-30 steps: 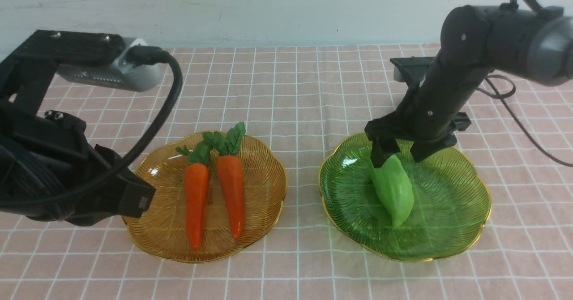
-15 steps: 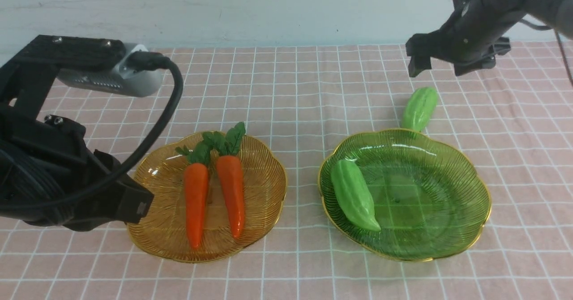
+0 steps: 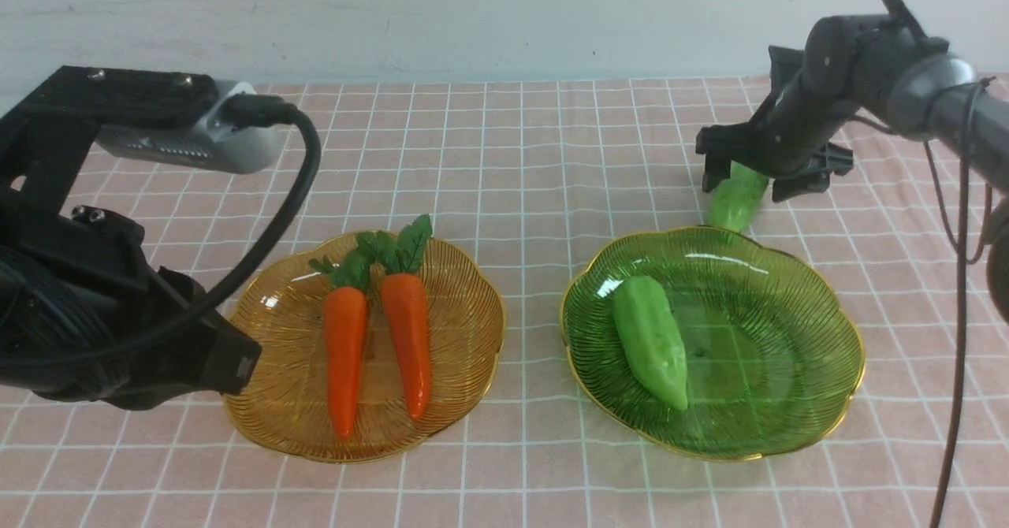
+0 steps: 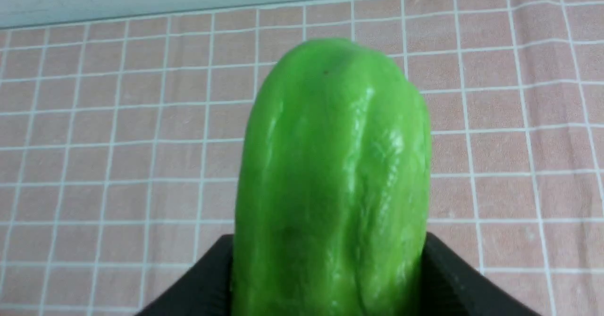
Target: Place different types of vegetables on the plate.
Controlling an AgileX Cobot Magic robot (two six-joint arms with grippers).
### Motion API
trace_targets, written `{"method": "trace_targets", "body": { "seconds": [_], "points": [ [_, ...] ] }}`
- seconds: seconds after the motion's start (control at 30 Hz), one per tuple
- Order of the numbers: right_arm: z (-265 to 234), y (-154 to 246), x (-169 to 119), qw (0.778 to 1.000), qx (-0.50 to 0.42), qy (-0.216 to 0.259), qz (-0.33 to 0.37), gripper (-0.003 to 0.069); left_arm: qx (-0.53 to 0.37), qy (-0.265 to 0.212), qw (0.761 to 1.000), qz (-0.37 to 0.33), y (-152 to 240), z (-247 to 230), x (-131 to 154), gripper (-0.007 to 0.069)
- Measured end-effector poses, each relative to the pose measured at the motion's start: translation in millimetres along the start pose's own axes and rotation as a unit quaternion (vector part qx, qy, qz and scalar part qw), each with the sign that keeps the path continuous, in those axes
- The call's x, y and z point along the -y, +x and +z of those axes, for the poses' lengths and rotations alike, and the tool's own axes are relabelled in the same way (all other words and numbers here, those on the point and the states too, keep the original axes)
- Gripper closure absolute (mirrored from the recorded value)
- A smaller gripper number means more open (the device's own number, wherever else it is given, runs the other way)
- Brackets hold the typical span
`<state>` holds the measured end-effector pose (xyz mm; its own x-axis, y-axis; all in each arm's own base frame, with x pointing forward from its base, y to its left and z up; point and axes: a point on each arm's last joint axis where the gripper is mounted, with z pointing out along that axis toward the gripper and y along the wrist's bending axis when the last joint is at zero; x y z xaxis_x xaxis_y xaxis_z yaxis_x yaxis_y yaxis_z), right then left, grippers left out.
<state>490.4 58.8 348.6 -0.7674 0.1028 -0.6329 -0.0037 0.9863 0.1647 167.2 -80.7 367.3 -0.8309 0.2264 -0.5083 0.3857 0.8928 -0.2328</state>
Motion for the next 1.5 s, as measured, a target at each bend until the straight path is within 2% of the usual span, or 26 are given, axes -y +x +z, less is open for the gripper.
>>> {"method": "trace_targets", "body": {
  "seconds": [0.07,0.3,0.47,0.6,0.8,0.9,1.0,1.1,1.17,1.3,1.43,1.5],
  "points": [
    [-21,1,-2,1.0,0.003,-0.008,-0.001,0.0256,-0.002,0.0,1.0,0.001,0,0,0,0.0629],
    [-40,70,-4,0.992,-0.123,-0.028,-0.013,0.0256,-0.003,0.0,1.0,0.013,1,0,0,0.0629],
    [-12,129,-5,0.975,-0.217,-0.034,-0.026,0.0256,-0.003,0.0,1.0,0.016,1,0,0,0.0629],
    [16,160,-9,0.972,-0.231,-0.033,-0.031,0.0237,-0.001,0.0,1.0,0.024,0,0,0,0.0629],
    [35,171,-10,0.968,-0.248,-0.032,-0.032,0.0074,0.0,0.0,1.0,0.029,0,0,0,0.0629],
    [32,167,-11,0.967,-0.251,-0.032,-0.038,0.0027,-0.002,0.0,1.0,0.029,0,0,0,0.0629],
    [16,155,-13,0.968,-0.242,-0.031,-0.063,0.003,0.0,0.0,1.0,0.03,1,-1,0,0.0629],
    [-26,138,-15,0.975,-0.206,-0.026,-0.081,0.0102,0.011,0.0,0.999,0.033,3,-7,2,0.0629],
    [-81,127,-16,0.984,-0.152,-0.029,-0.092,0.0209,0.034,0.0,0.999,0.039,8,-18,4,0.0629],
    [-169,120,-17,0.993,-0.051,-0.041,-0.101,0.0373,0.079,0.0,0.996,0.048,15,-36,7,0.0629],
    [-267,146,-11,0.989,0.082,-0.064,-0.1,0.058,0.133,-0.001,0.989,0.057,27,-49,9,0.0629],
    [-313,175,-3,0.975,0.186,-0.077,-0.095,0.0645,0.168,-0.003,0.984,0.061,39,-52,9,0.0629]
  ]
}}
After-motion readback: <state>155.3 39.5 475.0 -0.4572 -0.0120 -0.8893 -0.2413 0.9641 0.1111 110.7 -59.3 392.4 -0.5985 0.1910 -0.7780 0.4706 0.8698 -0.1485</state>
